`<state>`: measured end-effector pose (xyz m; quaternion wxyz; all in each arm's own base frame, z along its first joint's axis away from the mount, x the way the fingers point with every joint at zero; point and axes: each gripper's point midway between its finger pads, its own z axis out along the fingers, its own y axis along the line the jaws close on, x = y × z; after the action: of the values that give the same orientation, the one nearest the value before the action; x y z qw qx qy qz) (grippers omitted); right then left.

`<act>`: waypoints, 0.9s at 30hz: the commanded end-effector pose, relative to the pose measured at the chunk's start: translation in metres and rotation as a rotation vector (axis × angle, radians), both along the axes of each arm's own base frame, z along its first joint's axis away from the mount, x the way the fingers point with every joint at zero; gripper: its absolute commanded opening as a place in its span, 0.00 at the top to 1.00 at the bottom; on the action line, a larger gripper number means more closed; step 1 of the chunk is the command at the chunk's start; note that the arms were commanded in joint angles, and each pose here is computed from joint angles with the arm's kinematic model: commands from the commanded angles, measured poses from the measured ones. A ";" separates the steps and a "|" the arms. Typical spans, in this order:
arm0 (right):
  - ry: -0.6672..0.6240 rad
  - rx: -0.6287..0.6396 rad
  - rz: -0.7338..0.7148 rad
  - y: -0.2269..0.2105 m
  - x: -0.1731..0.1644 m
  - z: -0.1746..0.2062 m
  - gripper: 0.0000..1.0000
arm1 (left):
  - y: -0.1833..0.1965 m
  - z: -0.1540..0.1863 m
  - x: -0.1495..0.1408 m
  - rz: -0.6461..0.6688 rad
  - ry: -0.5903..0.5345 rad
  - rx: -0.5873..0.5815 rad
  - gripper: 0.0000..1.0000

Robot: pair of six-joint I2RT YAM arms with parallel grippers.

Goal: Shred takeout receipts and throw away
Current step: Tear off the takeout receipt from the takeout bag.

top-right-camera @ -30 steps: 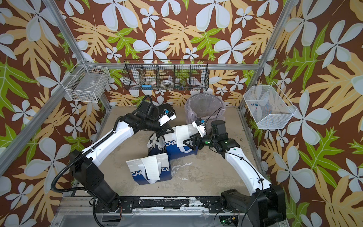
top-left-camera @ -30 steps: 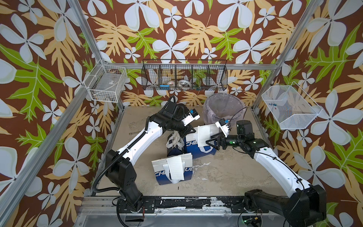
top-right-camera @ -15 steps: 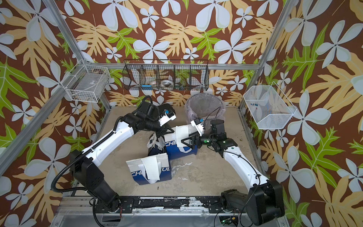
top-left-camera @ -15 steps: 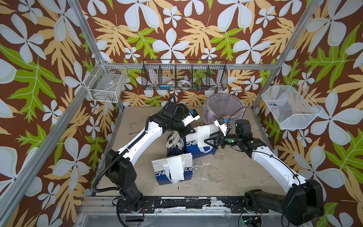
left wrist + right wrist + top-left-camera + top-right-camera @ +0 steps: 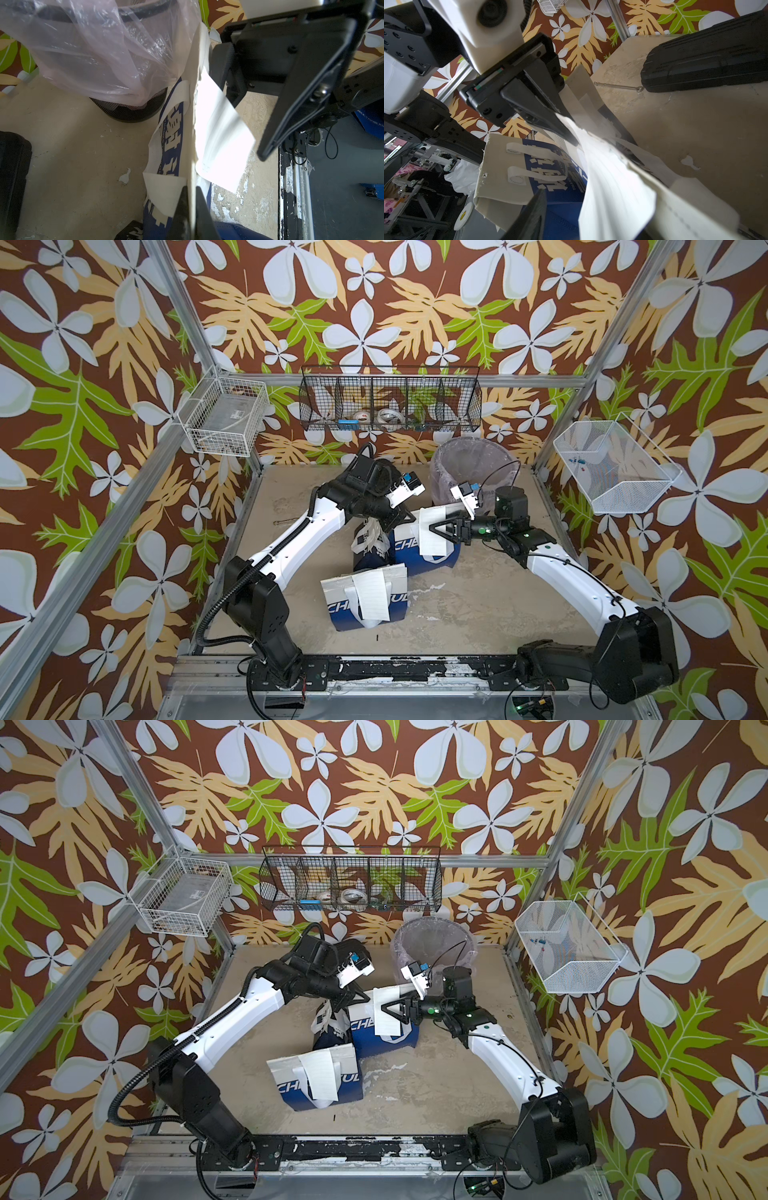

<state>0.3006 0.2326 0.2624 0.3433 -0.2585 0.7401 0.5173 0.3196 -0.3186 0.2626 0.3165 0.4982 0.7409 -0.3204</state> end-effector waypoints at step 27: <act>-0.458 -0.082 -0.102 0.001 -0.006 0.084 1.00 | 0.014 -0.007 0.015 0.093 -0.082 0.085 1.00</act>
<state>0.2858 0.2397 0.3369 0.4822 -0.3498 0.6765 0.4331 0.3329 -0.3098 0.2563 0.3368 0.4907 0.7572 -0.2691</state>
